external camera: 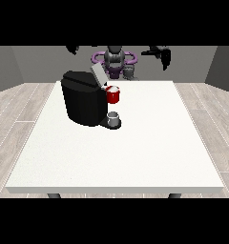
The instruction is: Insert the coffee pod into the coffee machine and close the lid
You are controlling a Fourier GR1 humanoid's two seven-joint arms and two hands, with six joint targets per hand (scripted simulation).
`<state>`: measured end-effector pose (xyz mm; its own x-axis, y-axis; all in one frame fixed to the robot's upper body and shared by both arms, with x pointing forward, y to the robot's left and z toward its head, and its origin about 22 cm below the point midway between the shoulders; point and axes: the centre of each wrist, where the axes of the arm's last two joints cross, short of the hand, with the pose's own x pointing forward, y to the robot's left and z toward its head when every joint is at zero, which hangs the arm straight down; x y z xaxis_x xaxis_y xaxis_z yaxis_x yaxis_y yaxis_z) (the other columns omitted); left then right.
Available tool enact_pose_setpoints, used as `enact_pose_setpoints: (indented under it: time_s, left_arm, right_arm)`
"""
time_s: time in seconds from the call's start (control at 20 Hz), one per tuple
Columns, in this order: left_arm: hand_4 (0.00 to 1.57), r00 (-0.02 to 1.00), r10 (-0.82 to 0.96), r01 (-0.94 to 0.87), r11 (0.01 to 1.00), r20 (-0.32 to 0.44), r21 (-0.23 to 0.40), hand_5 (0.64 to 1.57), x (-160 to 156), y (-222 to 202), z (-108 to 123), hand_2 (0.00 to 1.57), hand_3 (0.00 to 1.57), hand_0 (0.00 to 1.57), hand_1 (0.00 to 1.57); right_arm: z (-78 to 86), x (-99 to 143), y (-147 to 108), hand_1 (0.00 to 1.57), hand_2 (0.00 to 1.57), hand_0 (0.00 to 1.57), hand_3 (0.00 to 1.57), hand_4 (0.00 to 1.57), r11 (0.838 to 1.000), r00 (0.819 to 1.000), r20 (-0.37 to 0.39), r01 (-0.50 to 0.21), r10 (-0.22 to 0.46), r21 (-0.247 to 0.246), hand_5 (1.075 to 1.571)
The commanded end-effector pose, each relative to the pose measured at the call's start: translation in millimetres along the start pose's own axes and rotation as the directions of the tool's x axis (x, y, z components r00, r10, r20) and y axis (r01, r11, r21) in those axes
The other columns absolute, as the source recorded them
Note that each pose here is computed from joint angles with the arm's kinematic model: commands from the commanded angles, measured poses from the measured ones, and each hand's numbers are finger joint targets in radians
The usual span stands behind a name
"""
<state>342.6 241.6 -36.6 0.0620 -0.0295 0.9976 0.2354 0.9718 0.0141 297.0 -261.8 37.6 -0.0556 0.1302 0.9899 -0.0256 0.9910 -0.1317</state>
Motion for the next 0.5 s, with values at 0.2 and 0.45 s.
enact_pose_setpoints:
  time_s: [0.2, 0.45]
  left_arm:
    - [0.0, 0.996, -0.006, 0.005, 1.0, 0.091, 0.009, 1.571, 25.6, -6.4, 13.1, 0.0, 0.0, 0.0, 0.0]
    - [0.0, 0.996, 0.043, -0.045, 0.999, 0.08, 0.028, 1.571, 30.3, -4.3, 27.6, 0.0, 0.0, 0.0, 0.0]
  right_arm:
    - [-18.3, 1.5, -0.1, 0.0, 0.0, 0.0, 0.0, 0.0, 0.999, 0.999, 0.036, -0.006, 0.005, 0.042, 1.571]
    - [-32.9, 4.1, 3.2, 0.0, 0.0, 0.0, 0.0, 0.0, 0.999, 0.999, 0.012, 0.033, -0.034, 0.028, 1.571]
